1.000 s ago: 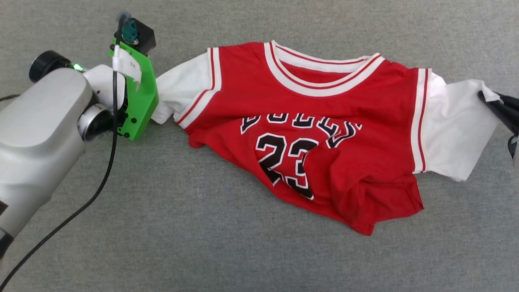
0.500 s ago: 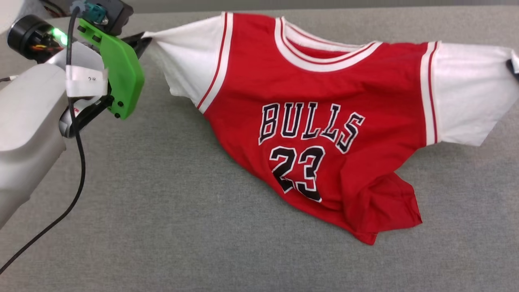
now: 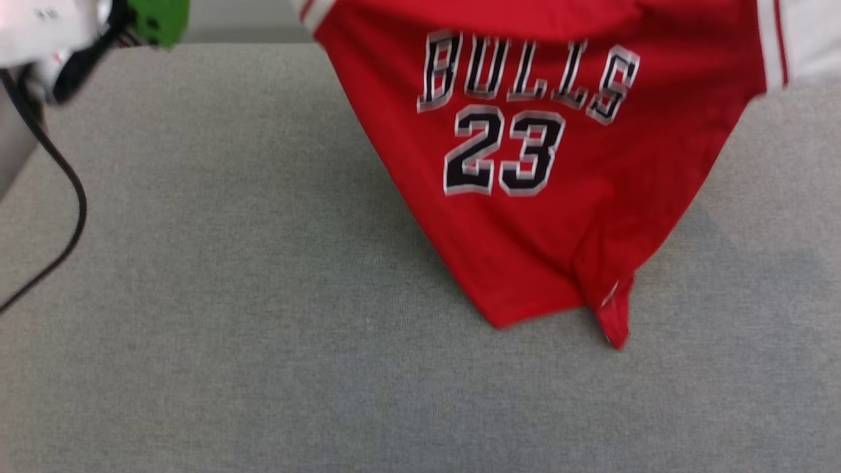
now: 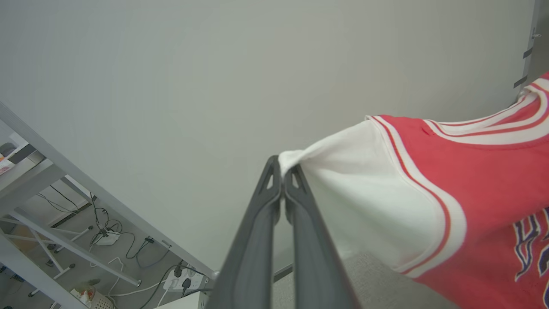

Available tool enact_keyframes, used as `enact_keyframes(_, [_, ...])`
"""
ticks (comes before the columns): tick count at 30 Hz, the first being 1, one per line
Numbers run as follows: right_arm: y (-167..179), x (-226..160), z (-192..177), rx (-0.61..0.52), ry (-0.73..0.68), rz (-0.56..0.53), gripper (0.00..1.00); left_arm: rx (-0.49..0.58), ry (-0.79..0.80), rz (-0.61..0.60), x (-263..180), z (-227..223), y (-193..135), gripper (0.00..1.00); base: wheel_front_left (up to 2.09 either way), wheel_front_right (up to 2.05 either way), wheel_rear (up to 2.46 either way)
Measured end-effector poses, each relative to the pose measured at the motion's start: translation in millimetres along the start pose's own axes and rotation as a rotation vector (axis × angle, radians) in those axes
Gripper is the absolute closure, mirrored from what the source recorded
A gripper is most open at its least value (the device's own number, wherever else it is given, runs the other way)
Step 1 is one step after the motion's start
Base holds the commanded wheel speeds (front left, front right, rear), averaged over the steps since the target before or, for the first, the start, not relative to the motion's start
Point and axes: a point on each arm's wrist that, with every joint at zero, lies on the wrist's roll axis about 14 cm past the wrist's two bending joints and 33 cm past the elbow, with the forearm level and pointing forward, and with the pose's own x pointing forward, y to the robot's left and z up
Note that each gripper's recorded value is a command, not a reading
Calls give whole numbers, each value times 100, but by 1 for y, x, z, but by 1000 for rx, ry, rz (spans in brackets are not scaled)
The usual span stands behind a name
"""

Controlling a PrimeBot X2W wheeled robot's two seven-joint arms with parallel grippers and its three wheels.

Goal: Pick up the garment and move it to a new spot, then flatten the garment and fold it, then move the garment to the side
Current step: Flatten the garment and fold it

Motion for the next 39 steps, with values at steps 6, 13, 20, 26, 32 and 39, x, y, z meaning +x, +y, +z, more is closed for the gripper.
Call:
enact_keyframes(6, [-24,44,46,-40,-113,-56,100,50,-133,75,37,44,28,100,0,0,0])
enact_keyframes(13, [-42,99,67,-60,-171,-111,100,81,-247,145,77,74,60,100,0,0,0])
enact_keyframes(20, [-54,144,68,-85,-212,-143,100,60,-284,188,112,60,81,100,0,0,0])
enact_keyframes(26, [-43,167,28,-51,-170,-113,100,18,-245,172,132,16,77,100,0,0,0])
enact_keyframes(32, [-18,170,-18,21,-127,-56,100,-65,-160,162,129,-46,66,100,0,0,0])
enact_keyframes(39, [27,142,-73,103,-41,32,100,-187,-56,162,93,-115,43,100,0,0,0])
